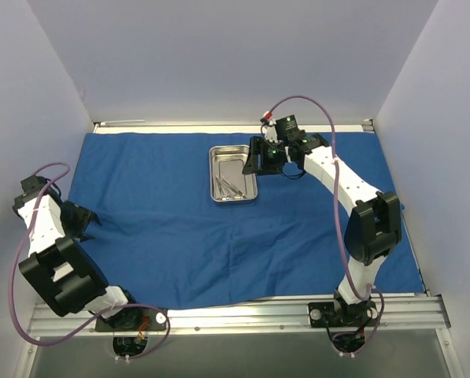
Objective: Open and lay out the surgical kit
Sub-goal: Smooth out the surgical kit at the center of the board.
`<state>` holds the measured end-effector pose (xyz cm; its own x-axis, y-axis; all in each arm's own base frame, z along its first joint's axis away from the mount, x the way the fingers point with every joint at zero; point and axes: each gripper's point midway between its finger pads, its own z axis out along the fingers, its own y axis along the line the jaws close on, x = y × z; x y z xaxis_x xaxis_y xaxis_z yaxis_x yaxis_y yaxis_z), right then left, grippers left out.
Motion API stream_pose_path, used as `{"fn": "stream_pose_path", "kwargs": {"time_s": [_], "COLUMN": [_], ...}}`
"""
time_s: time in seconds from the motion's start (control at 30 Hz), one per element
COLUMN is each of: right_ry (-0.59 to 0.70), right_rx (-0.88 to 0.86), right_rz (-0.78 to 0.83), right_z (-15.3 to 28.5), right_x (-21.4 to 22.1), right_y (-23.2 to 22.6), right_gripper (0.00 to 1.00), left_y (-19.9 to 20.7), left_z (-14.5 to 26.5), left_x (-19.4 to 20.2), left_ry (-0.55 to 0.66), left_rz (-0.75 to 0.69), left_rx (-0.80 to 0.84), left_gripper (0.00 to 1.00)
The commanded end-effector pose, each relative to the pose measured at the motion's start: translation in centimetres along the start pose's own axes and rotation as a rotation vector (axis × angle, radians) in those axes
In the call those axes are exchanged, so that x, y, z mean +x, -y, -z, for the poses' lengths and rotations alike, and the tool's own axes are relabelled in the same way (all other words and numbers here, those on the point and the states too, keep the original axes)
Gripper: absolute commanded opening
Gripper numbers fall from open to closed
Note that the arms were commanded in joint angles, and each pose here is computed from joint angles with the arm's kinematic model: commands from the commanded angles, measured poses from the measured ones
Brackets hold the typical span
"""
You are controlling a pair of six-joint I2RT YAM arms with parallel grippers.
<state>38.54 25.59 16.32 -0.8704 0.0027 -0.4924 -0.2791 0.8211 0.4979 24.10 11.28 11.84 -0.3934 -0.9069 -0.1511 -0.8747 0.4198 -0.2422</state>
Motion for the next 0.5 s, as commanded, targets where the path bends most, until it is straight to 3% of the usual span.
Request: {"fn": "stream_pose_path", "kwargs": {"time_s": [0.0, 0.17, 0.23, 0.33, 0.43, 0.47], "right_ry": [0.069, 0.072, 0.063, 0.064, 0.06, 0.05], "right_rx": [-0.008, -0.014, -0.011, -0.013, -0.021, -0.022], "right_rz": [0.061, 0.056, 0.053, 0.053, 0.055, 0.057], "right_z": [3.2, 3.5, 3.4, 3.4, 3.2, 2.8], "right_x": [-1.2, -0.8, -0.3, 0.1, 0.7, 1.1], "right_y": [-0.9, -1.0, -0.8, -0.6, -0.6, -0.5], "right_gripper": [0.55, 0.55, 0.56, 0.56, 0.56, 0.56], "left_y": [-1.1, -4.2, -5.2, -6.1, -4.4, -2.9], "left_z": [-2.0, -2.8, -2.3, -1.3, -0.8, -0.8], "left_x": [-0.7, -0.6, -1.0, -1.9, -2.0, -2.3], "left_ry": [-0.007, 0.009, 0.048, 0.101, 0.108, 0.137], "left_rz": [0.018, 0.05, 0.084, 0.094, 0.042, -0.036], "left_rx": [-0.002, -0.168, -0.227, -0.287, -0.193, -0.144], "left_gripper": [0.52, 0.37, 0.38, 0.48, 0.5, 0.5]}}
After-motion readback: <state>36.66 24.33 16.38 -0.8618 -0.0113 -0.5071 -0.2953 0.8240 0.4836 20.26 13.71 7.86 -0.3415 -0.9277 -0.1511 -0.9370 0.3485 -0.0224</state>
